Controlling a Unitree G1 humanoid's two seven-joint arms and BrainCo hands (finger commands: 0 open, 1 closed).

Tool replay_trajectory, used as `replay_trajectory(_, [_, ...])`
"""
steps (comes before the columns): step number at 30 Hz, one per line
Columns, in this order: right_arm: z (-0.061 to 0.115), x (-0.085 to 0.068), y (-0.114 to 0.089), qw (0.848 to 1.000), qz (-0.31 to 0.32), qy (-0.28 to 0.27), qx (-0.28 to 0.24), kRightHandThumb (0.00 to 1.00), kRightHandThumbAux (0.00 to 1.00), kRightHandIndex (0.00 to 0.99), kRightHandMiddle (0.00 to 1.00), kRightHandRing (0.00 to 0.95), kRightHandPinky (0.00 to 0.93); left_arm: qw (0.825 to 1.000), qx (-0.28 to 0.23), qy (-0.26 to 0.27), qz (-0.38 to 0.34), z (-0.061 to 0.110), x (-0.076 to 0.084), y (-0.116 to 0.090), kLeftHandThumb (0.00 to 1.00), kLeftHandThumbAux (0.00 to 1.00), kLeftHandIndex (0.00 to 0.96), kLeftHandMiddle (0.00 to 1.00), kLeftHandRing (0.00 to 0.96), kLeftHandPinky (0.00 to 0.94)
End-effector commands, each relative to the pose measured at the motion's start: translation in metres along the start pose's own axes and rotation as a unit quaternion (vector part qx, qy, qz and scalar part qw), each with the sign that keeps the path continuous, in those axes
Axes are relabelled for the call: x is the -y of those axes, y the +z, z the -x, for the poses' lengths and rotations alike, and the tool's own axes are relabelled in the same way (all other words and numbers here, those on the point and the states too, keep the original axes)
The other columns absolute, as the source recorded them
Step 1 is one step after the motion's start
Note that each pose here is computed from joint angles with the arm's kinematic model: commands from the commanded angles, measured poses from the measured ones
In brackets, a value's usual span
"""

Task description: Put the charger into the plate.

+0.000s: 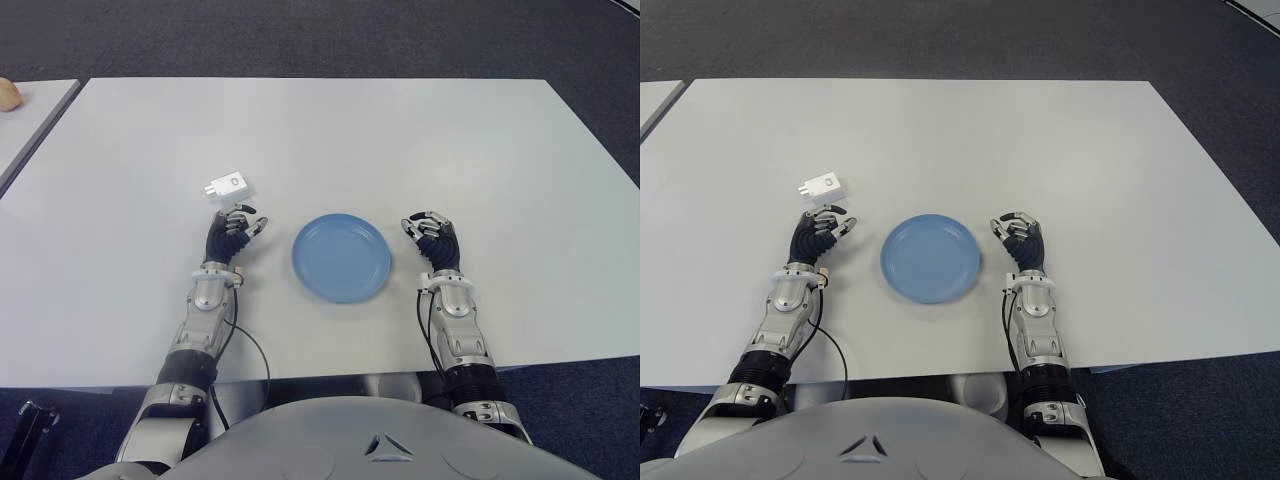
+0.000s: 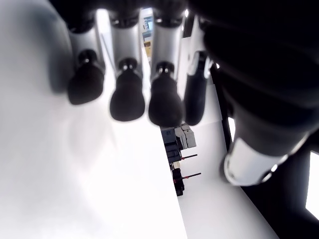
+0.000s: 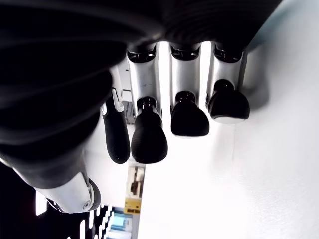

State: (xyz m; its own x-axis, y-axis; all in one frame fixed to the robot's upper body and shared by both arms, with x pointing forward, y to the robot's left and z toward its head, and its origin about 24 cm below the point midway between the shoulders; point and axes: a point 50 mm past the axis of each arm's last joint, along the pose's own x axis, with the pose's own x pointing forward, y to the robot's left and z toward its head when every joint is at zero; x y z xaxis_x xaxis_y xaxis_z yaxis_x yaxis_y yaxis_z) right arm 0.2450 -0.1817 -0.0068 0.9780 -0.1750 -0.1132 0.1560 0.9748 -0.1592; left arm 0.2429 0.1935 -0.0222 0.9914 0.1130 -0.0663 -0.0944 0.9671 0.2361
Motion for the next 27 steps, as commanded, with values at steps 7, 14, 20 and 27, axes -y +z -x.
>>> replay_trajectory(7, [0.005,-0.001,-0.014,0.999,0.002,-0.003,-0.038,0.706,0.727,0.436,0.823,0.841,0.852,1.000,-0.025,-0.002,-0.003,0.005,0.000,-0.009,0.703,0.718,0.438,0.791,0.781,0.798])
replay_trajectory(14, [0.004,-0.001,-0.015,0.999,0.003,0.000,-0.044,0.704,0.728,0.435,0.823,0.835,0.839,1.000,-0.020,-0.001,-0.004,0.005,0.000,-0.008,0.703,0.718,0.438,0.798,0.787,0.799])
replay_trajectory(20, [0.005,-0.001,-0.015,0.999,0.005,0.002,-0.045,0.702,0.729,0.435,0.826,0.837,0.842,1.000,0.007,-0.002,-0.018,0.005,0.000,0.002,0.705,0.717,0.438,0.786,0.776,0.779])
replay_trajectory(27, [0.005,-0.002,-0.015,0.999,0.002,0.004,-0.045,0.703,0.730,0.434,0.830,0.842,0.845,0.992,0.054,0.026,-0.111,0.006,-0.008,0.025,0.707,0.718,0.436,0.769,0.757,0.752])
